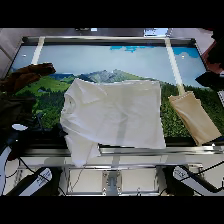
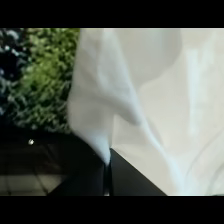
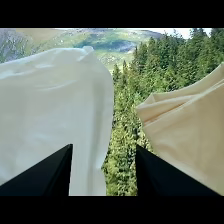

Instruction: Fold the shirts.

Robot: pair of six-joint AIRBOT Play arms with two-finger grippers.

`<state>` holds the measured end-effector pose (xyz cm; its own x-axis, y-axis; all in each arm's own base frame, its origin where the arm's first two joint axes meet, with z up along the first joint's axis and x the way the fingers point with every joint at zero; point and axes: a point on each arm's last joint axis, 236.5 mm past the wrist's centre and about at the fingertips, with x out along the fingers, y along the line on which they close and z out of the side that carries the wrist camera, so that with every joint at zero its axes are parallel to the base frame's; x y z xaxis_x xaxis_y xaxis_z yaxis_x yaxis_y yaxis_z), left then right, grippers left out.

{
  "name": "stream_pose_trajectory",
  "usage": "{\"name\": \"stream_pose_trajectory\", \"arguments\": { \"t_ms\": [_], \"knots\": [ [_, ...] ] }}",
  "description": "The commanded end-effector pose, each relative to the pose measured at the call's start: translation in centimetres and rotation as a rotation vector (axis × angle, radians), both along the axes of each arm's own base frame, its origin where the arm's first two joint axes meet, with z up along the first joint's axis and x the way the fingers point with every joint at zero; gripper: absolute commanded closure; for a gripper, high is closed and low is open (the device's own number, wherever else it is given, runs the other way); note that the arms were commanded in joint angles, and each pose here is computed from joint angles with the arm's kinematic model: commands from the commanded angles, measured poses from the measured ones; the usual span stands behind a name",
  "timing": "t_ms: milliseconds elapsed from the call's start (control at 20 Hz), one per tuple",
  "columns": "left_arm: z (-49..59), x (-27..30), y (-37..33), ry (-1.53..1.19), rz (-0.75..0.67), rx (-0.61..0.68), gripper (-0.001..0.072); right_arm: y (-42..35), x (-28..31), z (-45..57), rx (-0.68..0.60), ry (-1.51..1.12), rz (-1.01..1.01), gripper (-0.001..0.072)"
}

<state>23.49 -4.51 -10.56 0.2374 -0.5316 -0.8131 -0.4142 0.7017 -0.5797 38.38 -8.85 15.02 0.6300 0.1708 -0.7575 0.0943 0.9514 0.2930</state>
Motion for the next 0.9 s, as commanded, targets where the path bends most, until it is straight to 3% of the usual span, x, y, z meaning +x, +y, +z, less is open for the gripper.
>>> {"name": "stream_pose_trajectory", "arguments": {
  "t_ms": [0,150,300,450,600,850],
  "knots": [
    [0.6,1.2,-0.1,-0.03,0.011,-0.006,0.0694,2.1,-7.2,-7.0,0.098,0.372,0.033,0.0268],
    [1.3,1.6,-0.3,-0.053,-0.012,-0.013,0.0693,4.4,-17.0,-17.3,0.253,0.787,-0.043,0.0267],
    [1.5,1.8,-0.5,-0.068,-0.02,-0.024,0.0693,8.0,-21.1,-22.1,0.431,0.885,-0.092,0.0267],
    [1.7,2.0,-0.7,-0.079,-0.016,-0.033,0.0693,9.2,-21.8,-24.8,0.462,0.863,-0.133,0.0267],
    [1.7,1.9,-0.8,-0.082,-0.029,-0.034,0.0693,11.4,-19.8,-25.5,0.577,0.785,-0.125,0.0267],
    [1.9,1.5,-1.2,-0.075,-0.047,-0.048,0.0693,10.7,-19.2,-26.9,0.548,0.769,-0.138,0.0267]
  ]
}}
